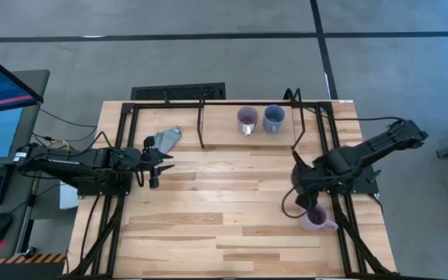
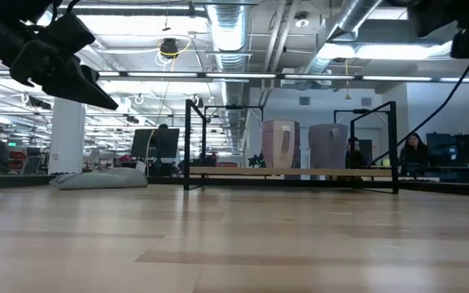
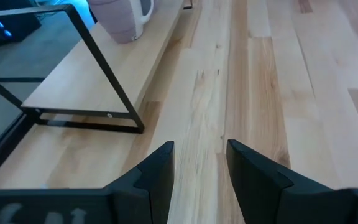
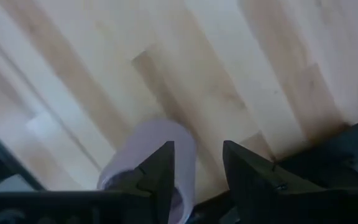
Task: Stack small to large cups/mugs on shelf
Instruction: Put the purple cup on the shelf
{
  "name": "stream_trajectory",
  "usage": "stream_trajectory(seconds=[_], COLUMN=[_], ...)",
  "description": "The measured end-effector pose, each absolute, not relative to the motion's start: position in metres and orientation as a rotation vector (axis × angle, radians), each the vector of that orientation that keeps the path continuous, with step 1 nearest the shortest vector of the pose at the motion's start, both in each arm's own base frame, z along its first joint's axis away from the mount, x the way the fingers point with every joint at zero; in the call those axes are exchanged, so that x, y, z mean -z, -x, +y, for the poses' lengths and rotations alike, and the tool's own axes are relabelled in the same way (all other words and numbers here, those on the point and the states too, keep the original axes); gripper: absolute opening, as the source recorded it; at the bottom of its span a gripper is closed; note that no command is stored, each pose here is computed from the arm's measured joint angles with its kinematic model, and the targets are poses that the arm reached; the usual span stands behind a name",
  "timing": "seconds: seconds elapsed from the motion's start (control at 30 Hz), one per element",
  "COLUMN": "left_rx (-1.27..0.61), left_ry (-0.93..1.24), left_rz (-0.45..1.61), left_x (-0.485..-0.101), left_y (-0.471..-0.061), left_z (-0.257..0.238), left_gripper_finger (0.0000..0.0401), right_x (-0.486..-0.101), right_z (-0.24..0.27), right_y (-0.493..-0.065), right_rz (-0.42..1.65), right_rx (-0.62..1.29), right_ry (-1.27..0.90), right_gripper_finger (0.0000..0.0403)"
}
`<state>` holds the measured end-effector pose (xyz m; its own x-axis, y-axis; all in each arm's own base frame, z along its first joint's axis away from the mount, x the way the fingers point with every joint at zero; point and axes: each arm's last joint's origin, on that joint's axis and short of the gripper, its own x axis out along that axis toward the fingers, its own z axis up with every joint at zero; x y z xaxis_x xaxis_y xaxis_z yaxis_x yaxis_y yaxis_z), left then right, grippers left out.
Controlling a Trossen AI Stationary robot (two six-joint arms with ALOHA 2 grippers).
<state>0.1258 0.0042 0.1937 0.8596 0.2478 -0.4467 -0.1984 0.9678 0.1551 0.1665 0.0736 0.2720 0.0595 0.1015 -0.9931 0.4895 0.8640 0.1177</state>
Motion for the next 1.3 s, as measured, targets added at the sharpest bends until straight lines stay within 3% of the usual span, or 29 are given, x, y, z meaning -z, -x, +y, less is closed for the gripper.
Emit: stream_trajectory(seconds=[0.3,0.7,1.3], left_rx=[-0.233,-0.233,-0.259], left_ry=[-0.113,-0.112,-0.002], left_rz=[0.484,0.484,0.480], left_x=[-0.194,-0.194,-0.193], left_y=[-0.126,-0.126,-0.125], left_z=[0.004,0.004,0.004], left_gripper_finger=[0.0139,0.0139,0.0139], right_x=[-0.272,-0.258,-0.253], right_z=[0.102,0.135,0.134], right_y=[-0.149,-0.150,-0.153], right_rz=[1.564,1.573,1.530], right_rx=[0.164,-0.228,-0.289], right_ry=[-0.379,0.034,0.278], right_gripper_finger=[0.0159,0.0159,0.0159])
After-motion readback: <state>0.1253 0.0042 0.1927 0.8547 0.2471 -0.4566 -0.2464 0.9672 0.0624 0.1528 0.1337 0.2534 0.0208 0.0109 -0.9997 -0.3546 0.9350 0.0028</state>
